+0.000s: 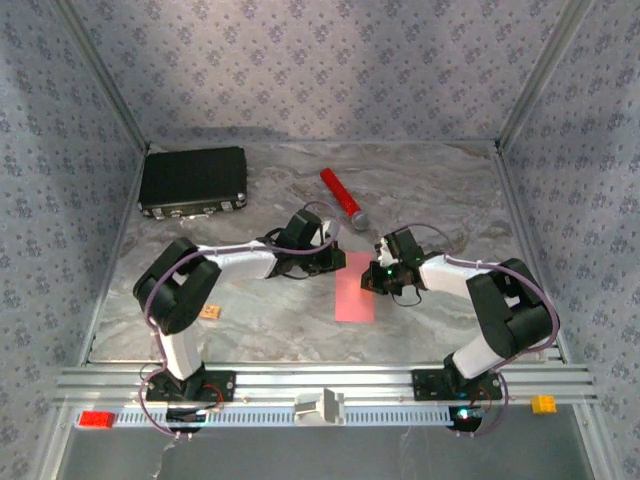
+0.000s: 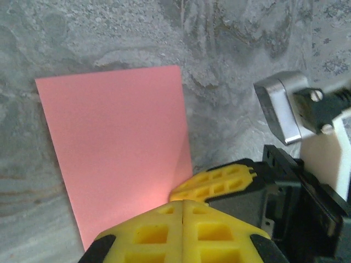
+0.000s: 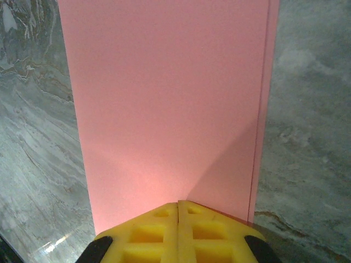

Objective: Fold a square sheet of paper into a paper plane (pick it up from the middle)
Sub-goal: First fold the square sheet of paper in half at the center of the table.

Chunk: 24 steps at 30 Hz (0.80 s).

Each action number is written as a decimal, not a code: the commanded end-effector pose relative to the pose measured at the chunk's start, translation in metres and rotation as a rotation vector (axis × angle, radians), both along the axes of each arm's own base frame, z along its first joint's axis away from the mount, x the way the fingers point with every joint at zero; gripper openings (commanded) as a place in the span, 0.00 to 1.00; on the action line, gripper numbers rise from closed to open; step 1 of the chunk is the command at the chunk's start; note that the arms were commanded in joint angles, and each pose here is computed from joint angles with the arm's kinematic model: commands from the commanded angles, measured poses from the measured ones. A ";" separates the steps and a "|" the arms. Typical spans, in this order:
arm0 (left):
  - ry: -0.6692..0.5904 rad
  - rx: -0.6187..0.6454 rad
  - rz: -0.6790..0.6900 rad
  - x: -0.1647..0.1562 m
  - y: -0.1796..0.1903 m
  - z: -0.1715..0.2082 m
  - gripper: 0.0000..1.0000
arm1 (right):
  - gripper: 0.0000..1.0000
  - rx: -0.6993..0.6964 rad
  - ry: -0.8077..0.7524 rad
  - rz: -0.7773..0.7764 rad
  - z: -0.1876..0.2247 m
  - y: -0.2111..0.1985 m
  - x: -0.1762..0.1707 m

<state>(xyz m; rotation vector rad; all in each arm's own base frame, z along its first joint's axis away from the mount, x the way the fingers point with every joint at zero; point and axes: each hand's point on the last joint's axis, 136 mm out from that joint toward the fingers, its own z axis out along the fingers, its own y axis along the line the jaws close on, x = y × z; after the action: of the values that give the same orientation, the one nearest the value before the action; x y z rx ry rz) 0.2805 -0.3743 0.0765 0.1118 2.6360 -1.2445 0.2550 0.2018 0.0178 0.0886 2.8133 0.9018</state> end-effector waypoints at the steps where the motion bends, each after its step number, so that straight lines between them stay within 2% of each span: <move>1: -0.005 -0.031 -0.038 0.006 -0.012 0.007 0.03 | 0.00 -0.101 0.089 -0.026 -0.017 -0.021 -0.019; 11: 0.031 -0.013 -0.057 0.016 -0.021 -0.014 0.03 | 0.00 -0.090 0.089 -0.037 -0.021 -0.023 -0.023; 18: 0.074 0.062 -0.039 0.016 -0.012 -0.050 0.03 | 0.01 -0.039 0.061 -0.020 -0.007 -0.014 -0.019; 24: 0.105 0.099 -0.017 0.008 0.001 -0.069 0.02 | 0.16 -0.027 -0.002 -0.062 0.030 -0.018 -0.031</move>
<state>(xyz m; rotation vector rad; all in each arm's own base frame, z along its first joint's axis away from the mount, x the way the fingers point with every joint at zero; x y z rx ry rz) 0.2933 -0.3851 0.0243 0.1098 2.7509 -1.2126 0.2401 0.1933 0.0400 0.1115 2.7886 0.8896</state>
